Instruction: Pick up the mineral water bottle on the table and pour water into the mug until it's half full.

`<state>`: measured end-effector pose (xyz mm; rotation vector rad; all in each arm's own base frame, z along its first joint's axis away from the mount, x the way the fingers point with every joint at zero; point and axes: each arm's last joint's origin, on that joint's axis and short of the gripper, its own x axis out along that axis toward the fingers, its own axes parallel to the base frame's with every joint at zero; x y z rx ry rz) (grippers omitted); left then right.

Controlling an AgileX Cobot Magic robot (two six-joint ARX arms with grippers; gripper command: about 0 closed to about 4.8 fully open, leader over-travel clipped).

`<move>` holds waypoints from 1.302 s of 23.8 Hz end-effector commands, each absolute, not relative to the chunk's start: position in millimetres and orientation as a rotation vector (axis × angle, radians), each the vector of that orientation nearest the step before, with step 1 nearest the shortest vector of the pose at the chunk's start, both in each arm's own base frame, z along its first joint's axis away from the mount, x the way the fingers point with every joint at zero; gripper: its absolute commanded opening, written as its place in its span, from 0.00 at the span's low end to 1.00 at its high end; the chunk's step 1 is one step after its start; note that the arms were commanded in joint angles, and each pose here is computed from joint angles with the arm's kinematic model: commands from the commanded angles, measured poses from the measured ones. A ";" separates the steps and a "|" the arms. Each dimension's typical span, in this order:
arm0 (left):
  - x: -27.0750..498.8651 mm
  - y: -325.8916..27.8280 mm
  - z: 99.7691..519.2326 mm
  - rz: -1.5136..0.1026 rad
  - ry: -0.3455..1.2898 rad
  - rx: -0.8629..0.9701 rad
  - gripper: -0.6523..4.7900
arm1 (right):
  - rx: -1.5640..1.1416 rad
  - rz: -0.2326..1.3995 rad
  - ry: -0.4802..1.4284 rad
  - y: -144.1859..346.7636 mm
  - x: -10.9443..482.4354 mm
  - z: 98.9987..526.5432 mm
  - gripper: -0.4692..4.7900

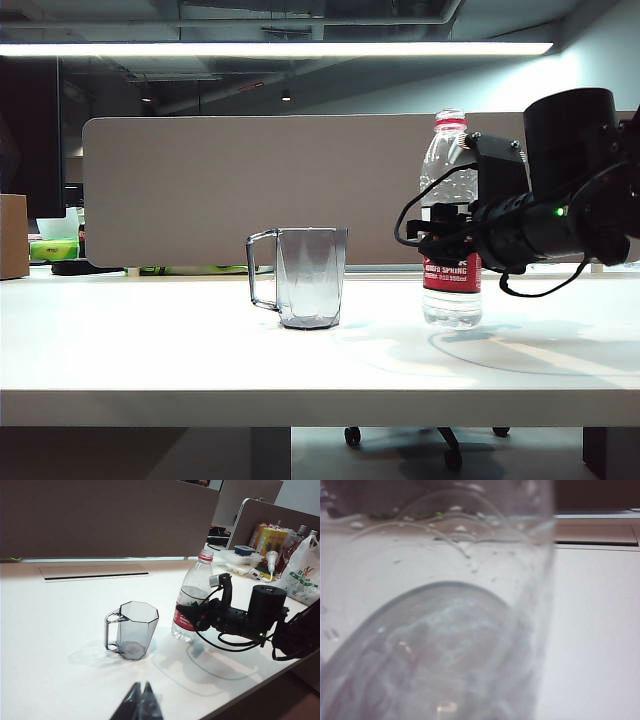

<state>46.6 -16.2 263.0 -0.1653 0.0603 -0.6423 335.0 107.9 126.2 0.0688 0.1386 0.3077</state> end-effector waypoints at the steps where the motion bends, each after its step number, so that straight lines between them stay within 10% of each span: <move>1: 45.7 -16.3 265.8 -0.645 0.043 -0.152 0.11 | -0.047 0.319 0.094 108.3 330.9 151.4 0.46; 18: 45.5 -16.3 265.8 -0.646 0.042 -0.152 0.11 | -0.693 0.261 0.280 140.0 325.7 252.5 0.46; 31: 45.6 -16.3 265.6 -0.645 0.043 -0.152 0.11 | -1.051 0.209 0.393 146.9 350.8 248.4 0.47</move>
